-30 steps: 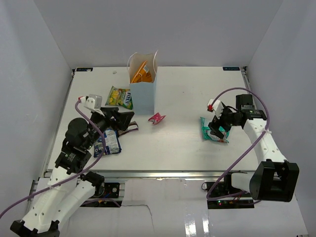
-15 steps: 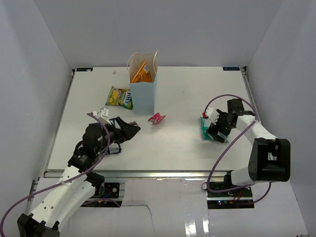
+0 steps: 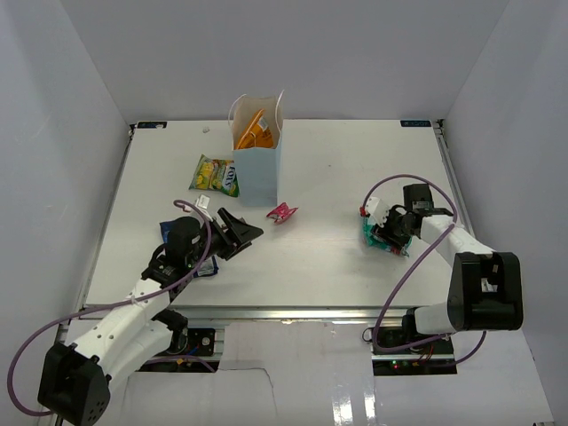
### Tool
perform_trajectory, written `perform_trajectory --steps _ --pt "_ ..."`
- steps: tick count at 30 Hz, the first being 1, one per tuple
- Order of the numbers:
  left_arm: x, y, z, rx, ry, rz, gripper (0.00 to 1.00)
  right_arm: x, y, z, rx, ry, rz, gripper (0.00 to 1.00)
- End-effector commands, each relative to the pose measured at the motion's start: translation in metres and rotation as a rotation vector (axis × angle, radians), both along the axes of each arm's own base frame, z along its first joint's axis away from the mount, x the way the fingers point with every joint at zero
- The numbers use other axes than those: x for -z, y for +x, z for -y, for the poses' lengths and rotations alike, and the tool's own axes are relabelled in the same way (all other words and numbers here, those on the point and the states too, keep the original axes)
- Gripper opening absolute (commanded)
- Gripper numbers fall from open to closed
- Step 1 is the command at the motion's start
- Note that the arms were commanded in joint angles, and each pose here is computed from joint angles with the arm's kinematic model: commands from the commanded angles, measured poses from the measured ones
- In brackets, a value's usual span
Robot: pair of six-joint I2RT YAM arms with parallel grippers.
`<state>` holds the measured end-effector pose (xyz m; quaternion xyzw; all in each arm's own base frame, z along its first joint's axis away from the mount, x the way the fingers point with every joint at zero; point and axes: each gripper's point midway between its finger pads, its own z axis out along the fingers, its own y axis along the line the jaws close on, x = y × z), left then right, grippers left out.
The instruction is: Place the snacks into the paper bag
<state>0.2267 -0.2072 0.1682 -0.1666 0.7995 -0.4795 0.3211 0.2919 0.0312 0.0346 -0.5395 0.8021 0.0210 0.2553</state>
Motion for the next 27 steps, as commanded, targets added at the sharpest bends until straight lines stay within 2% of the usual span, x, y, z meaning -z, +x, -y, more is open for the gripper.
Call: perform_trajectory --steps 1,5,9,14,20,23,27 --pt "-0.018 0.001 0.009 0.031 -0.074 0.032 0.81 0.005 -0.016 -0.007 0.001 0.042 -0.042 0.45" --pt "-0.016 0.001 0.009 0.040 -0.060 0.039 0.78 -0.004 -0.019 -0.018 -0.010 0.103 -0.036 0.26" --pt "-0.018 0.007 0.004 0.031 0.007 0.092 0.78 -0.031 -0.023 -0.034 -0.036 0.197 -0.015 0.19" --pt "-0.011 0.018 -0.010 0.003 0.177 0.108 0.79 -0.074 -0.037 -0.065 -0.118 0.364 -0.036 0.09" --pt "-0.017 0.013 -0.012 0.039 0.221 0.155 0.79 -0.135 -0.039 -0.101 -0.227 0.578 -0.021 0.08" --pt "-0.035 0.014 -0.021 0.007 0.247 0.217 0.79 -0.173 -0.033 -0.122 -0.296 0.671 0.003 0.08" --pt "-0.058 0.016 -0.033 0.002 0.352 0.324 0.81 -0.227 -0.032 -0.167 -0.402 0.757 0.006 0.08"
